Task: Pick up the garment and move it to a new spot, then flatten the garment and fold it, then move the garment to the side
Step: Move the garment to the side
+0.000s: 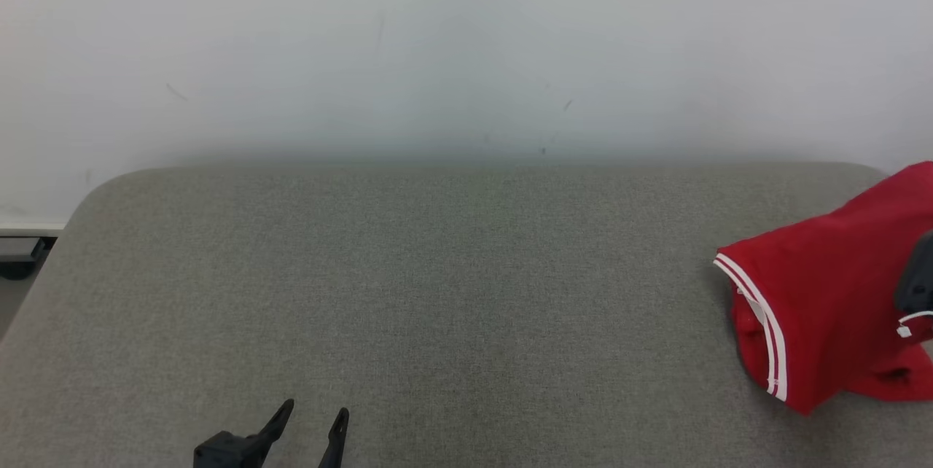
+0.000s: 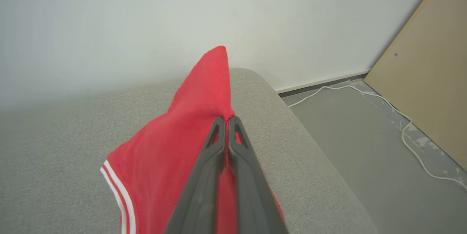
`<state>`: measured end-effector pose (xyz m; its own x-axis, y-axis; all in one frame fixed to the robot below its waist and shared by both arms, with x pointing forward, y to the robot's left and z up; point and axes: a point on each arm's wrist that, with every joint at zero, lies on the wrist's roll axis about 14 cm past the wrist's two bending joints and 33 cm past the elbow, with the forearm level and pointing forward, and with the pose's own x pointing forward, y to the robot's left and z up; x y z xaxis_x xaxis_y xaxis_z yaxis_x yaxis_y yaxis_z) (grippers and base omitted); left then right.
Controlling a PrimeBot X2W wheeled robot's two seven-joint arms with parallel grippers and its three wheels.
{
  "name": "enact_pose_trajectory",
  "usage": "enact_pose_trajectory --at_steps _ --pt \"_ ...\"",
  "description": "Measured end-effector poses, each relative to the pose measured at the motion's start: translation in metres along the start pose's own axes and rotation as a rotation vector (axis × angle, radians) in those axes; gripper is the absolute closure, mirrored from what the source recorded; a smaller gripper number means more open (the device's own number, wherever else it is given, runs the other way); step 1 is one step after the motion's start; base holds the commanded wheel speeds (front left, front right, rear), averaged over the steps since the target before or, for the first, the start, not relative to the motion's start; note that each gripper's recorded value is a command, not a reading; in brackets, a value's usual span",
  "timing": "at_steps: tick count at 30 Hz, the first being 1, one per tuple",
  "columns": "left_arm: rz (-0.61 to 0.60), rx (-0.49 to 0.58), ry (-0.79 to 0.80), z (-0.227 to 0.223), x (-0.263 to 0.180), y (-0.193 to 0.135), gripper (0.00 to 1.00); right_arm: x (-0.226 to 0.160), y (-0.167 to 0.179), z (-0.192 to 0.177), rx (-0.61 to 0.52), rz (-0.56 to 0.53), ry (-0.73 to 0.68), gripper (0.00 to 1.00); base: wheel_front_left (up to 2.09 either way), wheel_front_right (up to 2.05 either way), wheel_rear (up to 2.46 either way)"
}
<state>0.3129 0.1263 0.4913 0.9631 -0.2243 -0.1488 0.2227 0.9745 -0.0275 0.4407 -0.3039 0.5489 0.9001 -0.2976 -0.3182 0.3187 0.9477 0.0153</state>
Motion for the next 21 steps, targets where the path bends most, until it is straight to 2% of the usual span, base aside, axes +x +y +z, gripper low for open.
enact_pose_trajectory --at_steps 5,17,19,21 --pt "-0.001 0.016 0.027 -0.006 0.000 0.004 0.00 0.006 -0.023 -0.012 -0.042 -0.076 0.035 1.00 0.00 0.00 0.00" --pt "-0.014 0.046 0.046 -0.003 0.011 0.009 0.00 0.025 -0.053 -0.033 -0.126 -0.200 0.102 1.00 0.00 0.00 0.00" --pt "-0.021 0.051 0.042 0.000 0.014 0.009 0.00 0.028 -0.058 -0.032 -0.167 -0.215 0.091 0.00 0.00 0.00 0.00" --pt "-0.014 0.053 0.036 0.003 0.016 0.012 0.00 0.032 -0.061 -0.028 -0.192 -0.227 0.070 0.00 0.00 0.00 0.00"
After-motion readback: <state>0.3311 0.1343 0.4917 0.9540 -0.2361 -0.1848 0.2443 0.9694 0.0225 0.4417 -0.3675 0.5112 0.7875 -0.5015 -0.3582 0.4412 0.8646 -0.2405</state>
